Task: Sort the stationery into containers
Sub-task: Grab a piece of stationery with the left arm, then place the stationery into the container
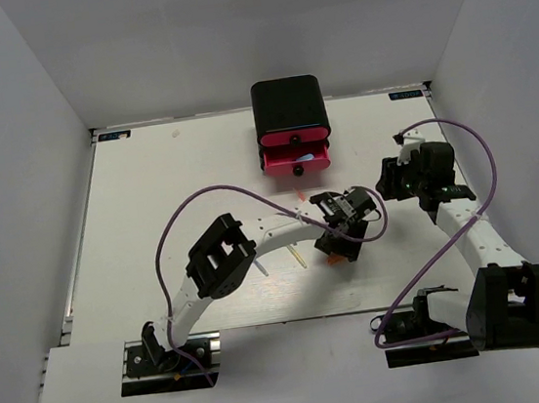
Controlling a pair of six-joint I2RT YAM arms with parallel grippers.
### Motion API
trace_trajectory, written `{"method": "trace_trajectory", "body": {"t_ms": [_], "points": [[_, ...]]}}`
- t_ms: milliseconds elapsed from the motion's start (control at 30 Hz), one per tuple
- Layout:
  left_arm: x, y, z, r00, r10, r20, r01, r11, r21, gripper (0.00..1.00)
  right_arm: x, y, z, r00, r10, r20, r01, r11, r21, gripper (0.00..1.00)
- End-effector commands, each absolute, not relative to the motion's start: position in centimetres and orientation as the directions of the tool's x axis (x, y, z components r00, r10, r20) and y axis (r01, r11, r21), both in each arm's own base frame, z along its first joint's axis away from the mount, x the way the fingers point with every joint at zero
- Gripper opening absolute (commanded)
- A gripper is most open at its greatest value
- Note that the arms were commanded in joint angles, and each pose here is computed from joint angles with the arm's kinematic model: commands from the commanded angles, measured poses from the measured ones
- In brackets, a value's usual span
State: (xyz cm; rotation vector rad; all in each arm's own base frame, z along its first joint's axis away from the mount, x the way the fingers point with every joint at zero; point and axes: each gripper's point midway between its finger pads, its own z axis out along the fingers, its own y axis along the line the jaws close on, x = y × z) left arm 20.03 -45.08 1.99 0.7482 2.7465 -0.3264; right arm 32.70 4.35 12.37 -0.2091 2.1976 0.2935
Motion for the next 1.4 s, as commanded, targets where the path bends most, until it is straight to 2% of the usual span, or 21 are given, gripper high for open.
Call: {"method": "trace_trajectory", "body": {"t_ms": [0,67,133,200,300,400,500,600,667,833,967,1067,1267,1367], "points": [[19.8,-41.4,-2.6,-0.802,0.541,-0.254,0.559,0.829,0.000,0.69,33.8,4.3,14.6,-0.546,-0.030,-0.837,-0.257,0.957,0.134,0.53],[19.9,-40.9,-3.1,-0.802,0.542,-0.251,0.556,0.831,0.020,0.66,34.0,4.2,14.8,-0.544,-0.025,-0.839,-0.257,0.957,0.138,0.53],[20.2,-40.2,-3.8,-0.796,0.553,-0.248,0.558,0.828,0.057,0.54,34.1,4.2,14.9,-0.543,-0.022,-0.839,-0.255,0.957,0.139,0.53],[20.5,-39.8,-4.0,-0.792,0.552,-0.260,0.551,0.830,0.084,0.51,34.1,4.1,14.9,-0.546,-0.021,-0.838,-0.254,0.957,0.141,0.53],[20.8,-38.7,-4.8,-0.790,0.558,-0.255,0.543,0.829,0.132,0.34,34.2,4.0,15.2,-0.542,-0.019,-0.840,-0.253,0.957,0.141,0.53],[21.1,-38.4,-4.6,-0.792,0.549,-0.267,0.529,0.836,0.147,0.24,34.2,3.8,15.0,-0.548,-0.017,-0.836,-0.248,0.958,0.143,0.53],[20.5,-38.2,-4.1,-0.800,0.537,-0.267,0.525,0.842,0.121,0.24,34.2,3.8,15.3,-0.542,-0.014,-0.840,-0.247,0.958,0.144,0.53],[21.3,-39.0,-1.3,-0.808,0.480,-0.341,0.503,0.864,0.026,0.22,34.3,3.6,15.4,-0.538,-0.012,-0.843,-0.241,0.960,0.141,0.53],[22.8,-39.9,2.1,-0.798,0.425,-0.429,0.485,0.874,-0.036,0.22,34.2,3.4,15.3,-0.542,-0.010,-0.841,-0.237,0.961,0.141,0.53],[26.4,-41.4,8.7,-0.785,0.300,-0.541,0.437,0.888,-0.141,0.16,34.1,3.3,15.1,-0.540,-0.009,-0.842,-0.236,0.961,0.142,0.52],[29.3,-41.6,12.7,-0.807,0.138,-0.574,0.345,0.899,-0.270,0.14,34.1,3.2,15.0,-0.540,-0.013,-0.842,-0.237,0.962,0.138,0.52],[30.9,-41.7,14.9,-0.795,0.083,-0.601,0.339,0.881,-0.328,0.14,34.0,3.0,15.0,-0.534,-0.019,-0.845,-0.238,0.963,0.129,0.52],[33.2,-41.2,18.0,-0.717,0.175,-0.675,0.494,0.810,-0.315,0.14,33.9,3.1,14.9,-0.529,-0.023,-0.848,-0.244,0.962,0.126,0.52],[33.7,-41.1,20.9,-0.613,0.241,-0.752,0.619,0.738,-0.268,0.17,34.0,3.1,15.0,-0.525,-0.022,-0.851,-0.245,0.961,0.127,0.52]]}}
